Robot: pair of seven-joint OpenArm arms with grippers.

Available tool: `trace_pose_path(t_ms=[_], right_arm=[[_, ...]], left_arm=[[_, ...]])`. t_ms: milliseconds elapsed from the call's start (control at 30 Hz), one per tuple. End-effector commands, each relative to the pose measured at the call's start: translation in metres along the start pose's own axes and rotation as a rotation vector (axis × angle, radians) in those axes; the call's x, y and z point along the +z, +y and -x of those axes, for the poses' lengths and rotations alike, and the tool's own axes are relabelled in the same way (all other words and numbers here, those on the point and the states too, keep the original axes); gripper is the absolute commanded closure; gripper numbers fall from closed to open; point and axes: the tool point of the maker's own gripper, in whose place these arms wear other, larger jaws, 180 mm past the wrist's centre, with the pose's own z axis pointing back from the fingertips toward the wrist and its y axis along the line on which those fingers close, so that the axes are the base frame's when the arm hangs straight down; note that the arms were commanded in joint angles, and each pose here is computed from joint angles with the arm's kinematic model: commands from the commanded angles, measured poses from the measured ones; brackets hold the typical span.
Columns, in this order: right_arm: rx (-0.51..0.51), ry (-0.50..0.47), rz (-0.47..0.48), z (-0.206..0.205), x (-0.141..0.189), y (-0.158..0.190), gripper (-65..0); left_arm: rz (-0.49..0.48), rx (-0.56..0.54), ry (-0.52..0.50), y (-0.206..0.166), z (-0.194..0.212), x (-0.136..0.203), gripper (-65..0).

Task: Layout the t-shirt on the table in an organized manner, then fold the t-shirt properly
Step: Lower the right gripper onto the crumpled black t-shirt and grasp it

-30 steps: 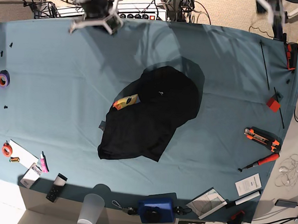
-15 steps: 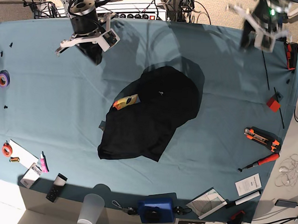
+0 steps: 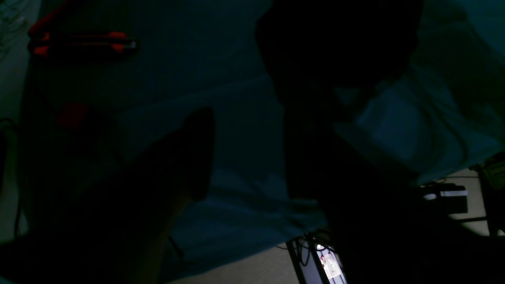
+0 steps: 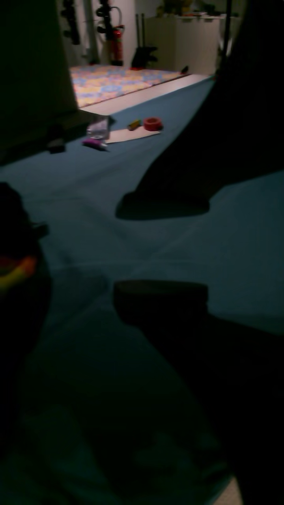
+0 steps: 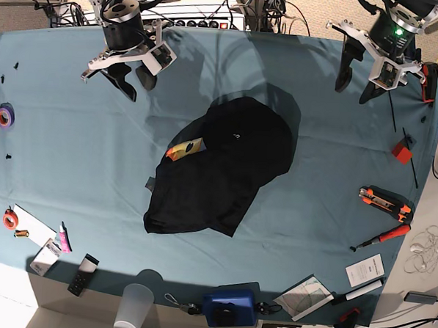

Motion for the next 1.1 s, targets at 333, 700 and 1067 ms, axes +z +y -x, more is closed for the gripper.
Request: trace_pose_path(t_ms=[333, 700, 1067], right_arm=[[-0.116, -0.204, 0.037, -0.059, -0.031, -0.05, -25.0], [-0.032, -0.357, -0.054, -0.103, -0.041, -0.062, -24.9], [0.032, -0.313, -0.207, -0.086, -0.093, -0.051, -24.9]], left_arm=[[0.008, -0.002, -0.038, -0.002, -0.009, 0.003, -29.3], [0.008, -0.002, -0.038, -0.002, -0.009, 0.003, -29.3], [0.008, -0.002, -0.039, -0.002, -0.01, 0.003, -29.3]])
